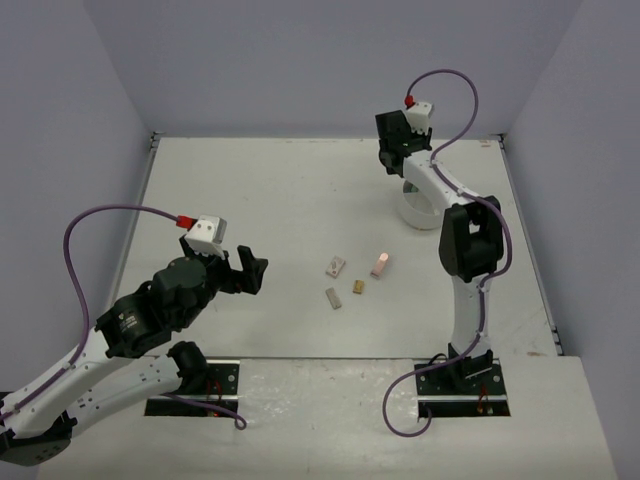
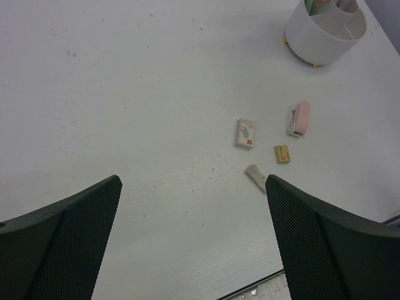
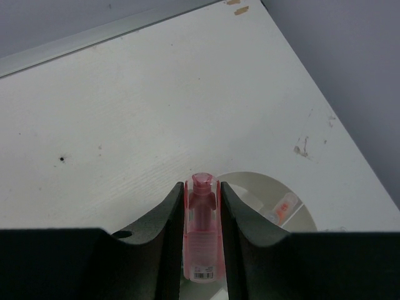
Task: Sort the stationery into containers
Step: Place the stationery in the storage box, then pick up the stationery from the center of the board, then place the stationery in the storage box, then pick up the stationery from the center of the board.
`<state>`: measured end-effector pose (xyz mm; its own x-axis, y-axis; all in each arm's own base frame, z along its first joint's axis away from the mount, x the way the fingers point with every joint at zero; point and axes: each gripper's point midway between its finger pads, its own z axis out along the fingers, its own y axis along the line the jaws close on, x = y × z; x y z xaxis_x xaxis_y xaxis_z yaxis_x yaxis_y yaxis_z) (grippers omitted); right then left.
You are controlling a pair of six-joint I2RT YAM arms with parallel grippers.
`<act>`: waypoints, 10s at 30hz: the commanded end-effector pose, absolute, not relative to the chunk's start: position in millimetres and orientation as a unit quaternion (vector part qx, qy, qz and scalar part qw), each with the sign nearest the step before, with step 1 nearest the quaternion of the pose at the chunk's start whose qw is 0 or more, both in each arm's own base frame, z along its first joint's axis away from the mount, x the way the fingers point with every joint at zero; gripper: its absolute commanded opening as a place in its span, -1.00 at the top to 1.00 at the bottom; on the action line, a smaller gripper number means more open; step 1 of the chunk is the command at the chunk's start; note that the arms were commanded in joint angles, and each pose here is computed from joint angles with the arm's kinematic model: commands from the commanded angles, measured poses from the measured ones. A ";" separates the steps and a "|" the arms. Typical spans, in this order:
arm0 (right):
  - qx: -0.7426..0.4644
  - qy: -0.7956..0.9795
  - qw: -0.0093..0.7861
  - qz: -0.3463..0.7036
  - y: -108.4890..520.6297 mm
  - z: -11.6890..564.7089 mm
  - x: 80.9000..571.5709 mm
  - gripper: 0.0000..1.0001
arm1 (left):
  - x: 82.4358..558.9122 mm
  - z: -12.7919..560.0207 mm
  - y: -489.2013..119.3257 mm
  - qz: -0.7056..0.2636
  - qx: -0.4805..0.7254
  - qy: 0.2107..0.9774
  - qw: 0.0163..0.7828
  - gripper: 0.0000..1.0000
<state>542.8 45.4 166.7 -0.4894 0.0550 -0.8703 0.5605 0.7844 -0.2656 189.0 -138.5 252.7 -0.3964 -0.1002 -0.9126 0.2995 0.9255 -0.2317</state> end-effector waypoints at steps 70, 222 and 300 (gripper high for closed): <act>0.060 0.940 0.308 0.136 216.3 107.0 243.1 -0.13 | 199.4 245.6 -133.4 -0.148 0.038 0.824 0.545 -1.00; 0.106 0.815 0.469 0.323 86.4 253.7 120.0 -0.97 | 530.5 183.2 -541.4 -0.467 0.130 0.649 0.586 0.93; -0.158 0.975 0.146 0.051 292.6 -1.2 191.9 0.36 | 269.7 228.8 -153.1 -0.213 -0.032 0.832 0.511 -1.00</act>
<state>201.5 290.1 10.7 -0.9005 -0.2876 -0.3261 -0.3183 0.9470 0.0439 268.2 -142.5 222.5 -0.4832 -0.2634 -0.8349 0.1132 0.9269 -0.3579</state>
